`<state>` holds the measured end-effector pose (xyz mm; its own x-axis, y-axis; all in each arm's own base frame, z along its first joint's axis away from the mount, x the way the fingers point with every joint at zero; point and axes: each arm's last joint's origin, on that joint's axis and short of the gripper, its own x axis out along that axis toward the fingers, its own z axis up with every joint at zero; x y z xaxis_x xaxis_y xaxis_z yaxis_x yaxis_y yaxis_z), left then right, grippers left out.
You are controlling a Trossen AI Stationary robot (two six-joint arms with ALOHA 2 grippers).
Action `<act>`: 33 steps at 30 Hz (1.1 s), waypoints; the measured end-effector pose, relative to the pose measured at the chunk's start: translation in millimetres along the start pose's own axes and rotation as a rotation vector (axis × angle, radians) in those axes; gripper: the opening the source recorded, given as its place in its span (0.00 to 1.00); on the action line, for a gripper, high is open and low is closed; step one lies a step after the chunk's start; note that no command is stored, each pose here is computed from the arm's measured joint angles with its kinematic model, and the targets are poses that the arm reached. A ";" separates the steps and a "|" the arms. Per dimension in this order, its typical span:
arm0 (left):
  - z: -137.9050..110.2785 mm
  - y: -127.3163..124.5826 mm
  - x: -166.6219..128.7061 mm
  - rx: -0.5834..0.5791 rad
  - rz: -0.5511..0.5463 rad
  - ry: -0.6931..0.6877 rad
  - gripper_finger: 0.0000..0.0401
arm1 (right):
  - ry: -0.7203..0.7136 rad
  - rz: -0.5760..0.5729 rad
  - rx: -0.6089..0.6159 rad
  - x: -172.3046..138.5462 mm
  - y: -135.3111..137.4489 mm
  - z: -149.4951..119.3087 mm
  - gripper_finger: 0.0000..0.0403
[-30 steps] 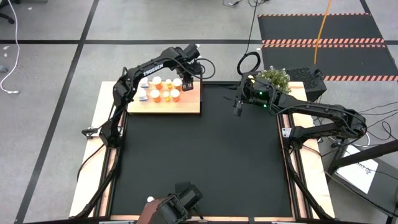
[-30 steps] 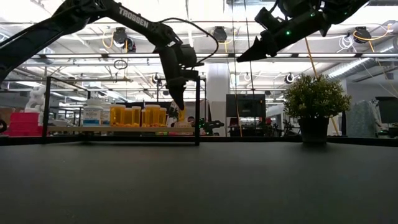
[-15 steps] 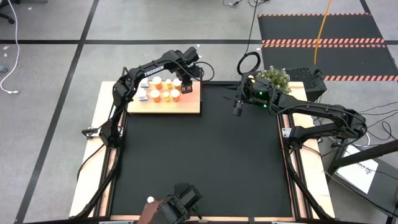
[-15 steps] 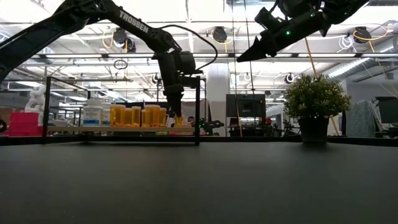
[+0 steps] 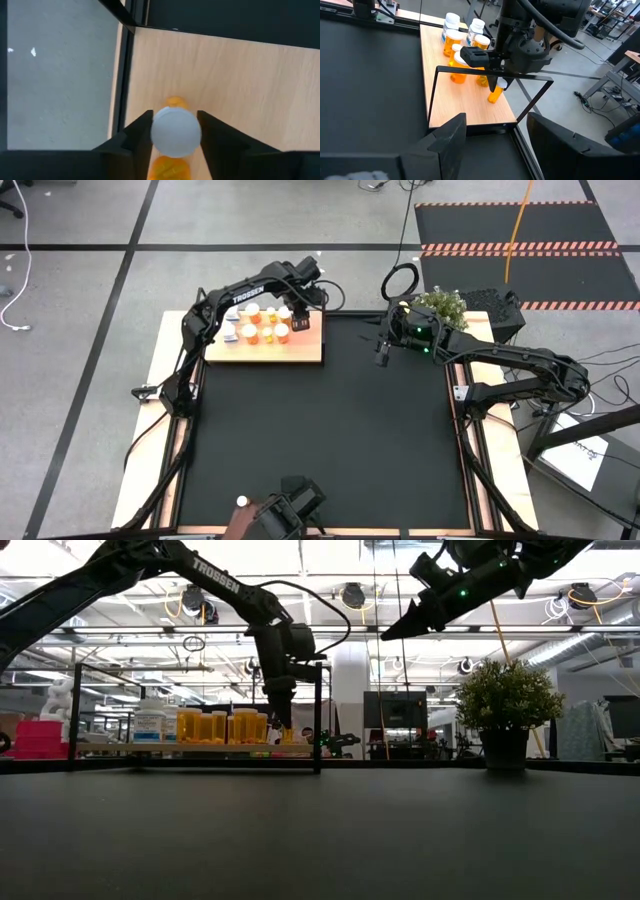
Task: Pick and place medicine bottles onto shelf by color
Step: Put the small orange pill bottle on the shelf, then put the small orange pill bottle aligned with the other small pill bottle
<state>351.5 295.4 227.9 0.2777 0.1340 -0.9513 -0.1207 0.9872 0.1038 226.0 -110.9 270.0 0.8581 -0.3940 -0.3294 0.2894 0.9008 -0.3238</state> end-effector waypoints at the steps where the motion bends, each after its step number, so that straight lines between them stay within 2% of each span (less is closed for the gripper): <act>1: 0.3 -0.8 0.2 -0.004 -0.002 0.002 0.40 | 0.000 0.000 0.000 0.0 0.0 0.0 0.50; 6: 3.7 -5.9 -2.2 0.008 0.031 0.017 0.55 | 0.000 0.001 0.007 0.0 0.1 0.0 0.50; 10: 8.2 -12.1 -19.9 0.033 0.074 -0.006 0.64 | -0.002 0.001 0.021 0.0 0.2 0.2 0.50; 15: 11.0 -21.8 -58.4 0.051 0.120 -0.072 0.67 | -0.014 -0.002 0.031 0.0 -0.2 1.3 0.50; 20: 9.9 -39.3 -111.4 0.057 0.168 -0.168 0.68 | -0.036 -0.009 0.043 -0.1 -1.0 3.5 0.50; 27: -1.6 -87.6 -179.0 0.037 0.150 -0.246 0.68 | -0.047 0.021 0.124 0.0 6.3 6.5 0.50; 33: -14.5 -156.0 -203.7 0.119 0.067 -0.264 0.68 | -0.045 0.118 0.201 -1.2 30.1 12.5 0.50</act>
<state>299.9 112.9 401.2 0.5130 0.2012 -0.8345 -0.0388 0.9766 0.2116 238.9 -81.0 271.8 0.9076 -0.2792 -0.3134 0.2606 0.9602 -0.1006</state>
